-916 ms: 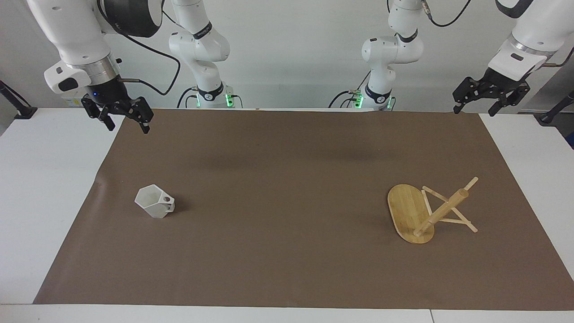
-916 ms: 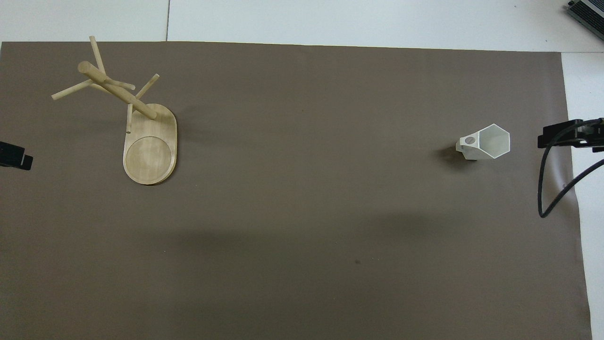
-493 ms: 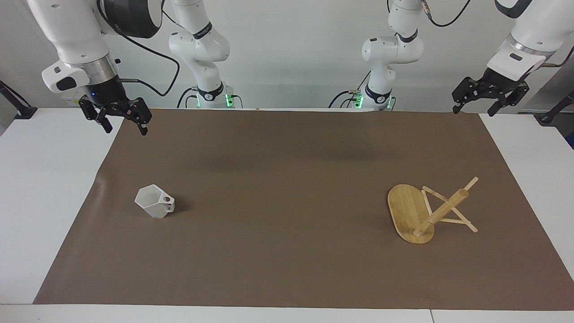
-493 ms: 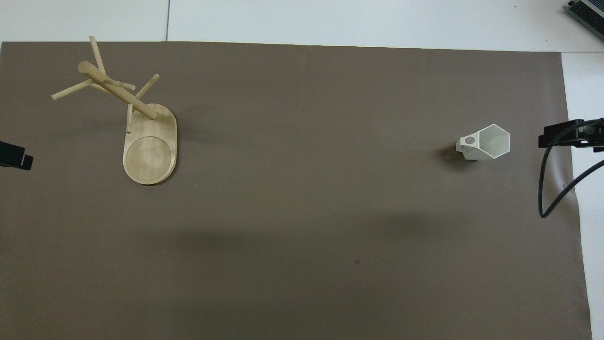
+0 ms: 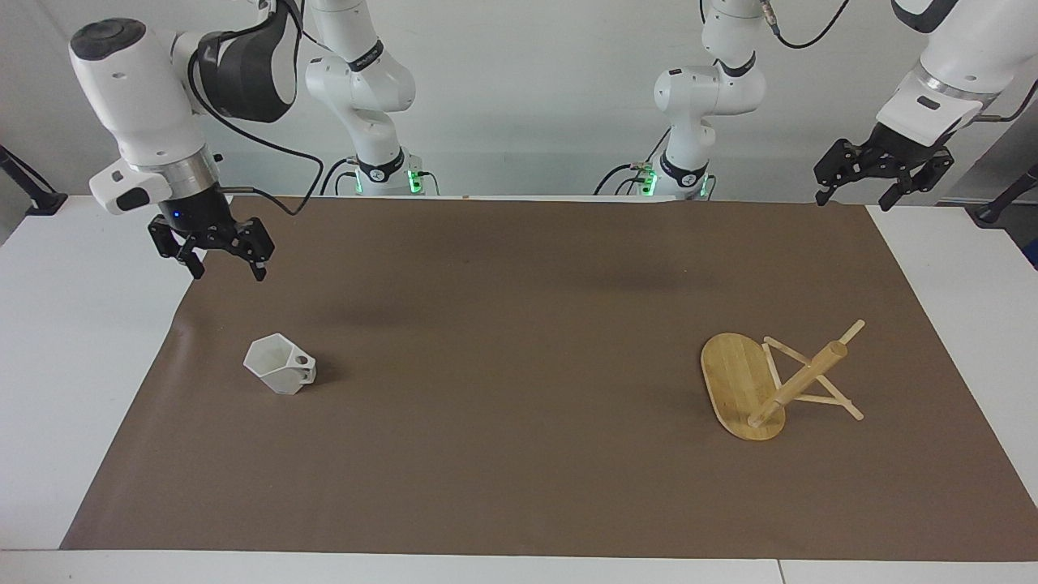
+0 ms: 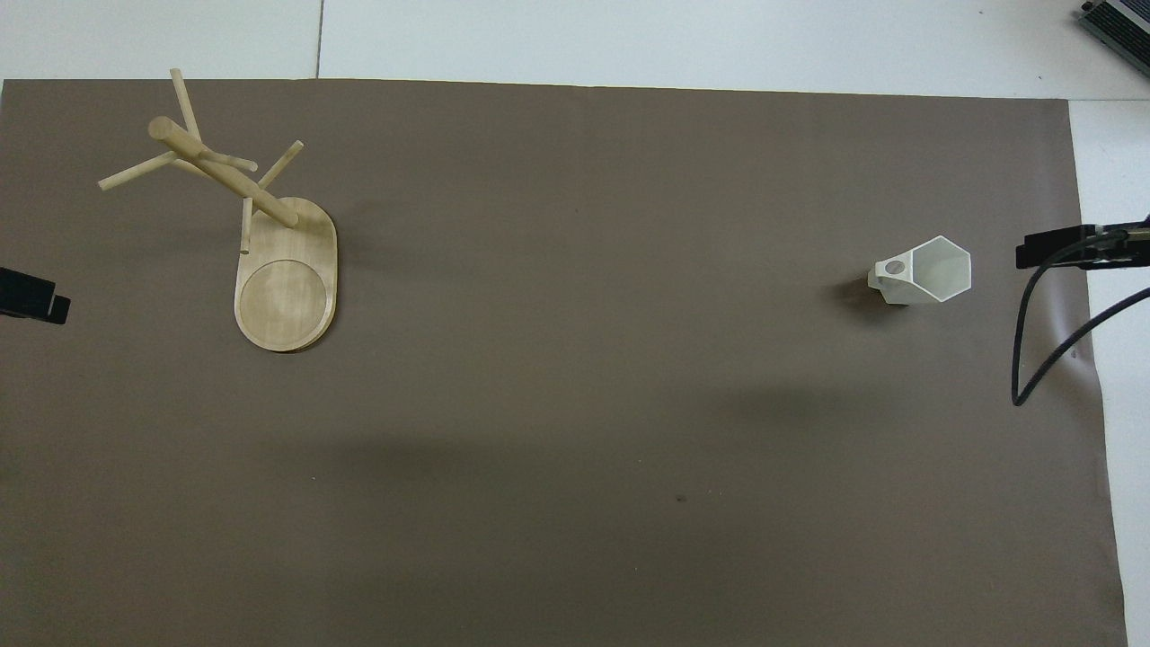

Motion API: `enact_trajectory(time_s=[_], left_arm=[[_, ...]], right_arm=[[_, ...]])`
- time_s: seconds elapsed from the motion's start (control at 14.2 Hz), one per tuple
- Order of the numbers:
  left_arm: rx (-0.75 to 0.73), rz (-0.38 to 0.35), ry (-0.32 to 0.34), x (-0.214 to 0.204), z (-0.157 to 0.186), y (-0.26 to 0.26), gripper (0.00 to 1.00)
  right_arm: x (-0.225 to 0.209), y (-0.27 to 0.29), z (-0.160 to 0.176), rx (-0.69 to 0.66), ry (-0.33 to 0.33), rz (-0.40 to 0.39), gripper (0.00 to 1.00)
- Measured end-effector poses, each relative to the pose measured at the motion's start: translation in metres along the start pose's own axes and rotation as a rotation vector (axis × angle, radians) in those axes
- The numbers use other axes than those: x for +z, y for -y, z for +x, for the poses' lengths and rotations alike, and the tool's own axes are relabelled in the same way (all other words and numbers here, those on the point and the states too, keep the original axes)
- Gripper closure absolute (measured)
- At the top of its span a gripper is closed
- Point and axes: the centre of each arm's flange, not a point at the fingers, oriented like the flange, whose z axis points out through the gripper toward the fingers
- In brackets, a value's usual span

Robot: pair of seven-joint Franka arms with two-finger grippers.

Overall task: Hang cup on rack
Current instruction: 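Reach the right gripper to the white cup and grasp its rim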

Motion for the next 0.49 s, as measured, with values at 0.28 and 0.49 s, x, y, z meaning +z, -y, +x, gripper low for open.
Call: enact_trajectory(time_s=[0.28,0.49], left_arm=[[-0.003,0.0,0.0,0.0,0.0,0.002,0.0],[-0.005,0.0,0.0,0.0,0.0,0.003,0.0]], right_arm=[[0.064,-0.028,0.008,0.024,0.004,0.001,0.0],[0.116,-0.035,0.004,0.027,-0.028,-0.001,0.0]])
